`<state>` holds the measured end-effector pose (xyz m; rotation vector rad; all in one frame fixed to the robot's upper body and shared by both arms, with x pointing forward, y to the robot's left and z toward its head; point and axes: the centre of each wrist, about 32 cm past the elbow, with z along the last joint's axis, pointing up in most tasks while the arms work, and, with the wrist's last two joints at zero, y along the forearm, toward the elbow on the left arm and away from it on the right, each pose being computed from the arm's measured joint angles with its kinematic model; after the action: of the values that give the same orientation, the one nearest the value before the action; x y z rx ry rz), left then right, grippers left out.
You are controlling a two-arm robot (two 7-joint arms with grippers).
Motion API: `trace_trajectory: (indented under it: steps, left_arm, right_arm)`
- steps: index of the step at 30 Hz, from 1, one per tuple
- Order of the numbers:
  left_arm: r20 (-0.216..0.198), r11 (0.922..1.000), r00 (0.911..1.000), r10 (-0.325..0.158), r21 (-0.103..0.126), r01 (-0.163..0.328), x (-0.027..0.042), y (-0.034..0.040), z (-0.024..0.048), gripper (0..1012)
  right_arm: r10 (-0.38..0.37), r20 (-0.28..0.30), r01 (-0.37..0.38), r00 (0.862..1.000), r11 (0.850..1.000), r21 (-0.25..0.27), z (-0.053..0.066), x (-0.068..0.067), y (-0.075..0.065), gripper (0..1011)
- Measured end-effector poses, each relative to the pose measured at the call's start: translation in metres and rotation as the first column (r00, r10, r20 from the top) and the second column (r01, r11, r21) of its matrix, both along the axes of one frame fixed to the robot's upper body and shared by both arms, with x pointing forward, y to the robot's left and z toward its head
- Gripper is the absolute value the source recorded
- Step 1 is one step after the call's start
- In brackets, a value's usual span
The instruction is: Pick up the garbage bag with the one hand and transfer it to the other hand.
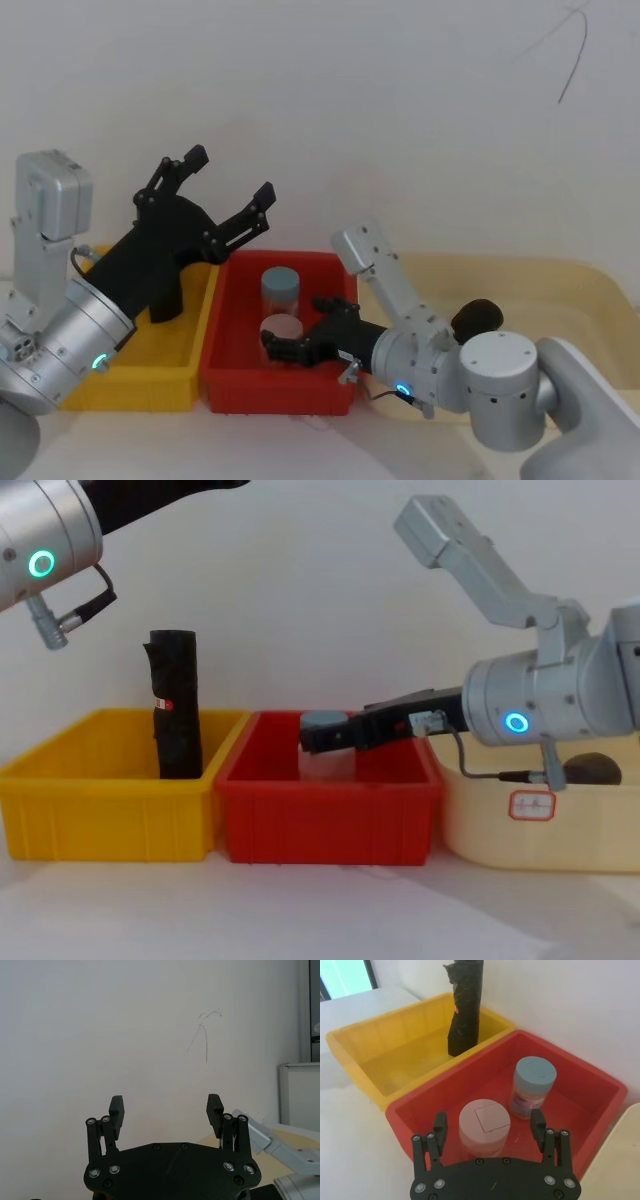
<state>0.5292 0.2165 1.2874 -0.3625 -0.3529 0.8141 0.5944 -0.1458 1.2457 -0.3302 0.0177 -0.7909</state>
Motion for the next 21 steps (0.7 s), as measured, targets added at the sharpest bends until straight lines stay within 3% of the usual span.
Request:
trace_trajectory:
  steps: [21]
  left_arm:
    - [0.001, 1.0000, 1.0000, 0.004, 0.000, -0.004, -0.0006, 0.0009, 0.0000, 1001]
  right_arm:
    - [-0.001, -0.021, 0.000, 1.000, 0.999, -0.035, -0.010, 0.012, 0.000, 1004]
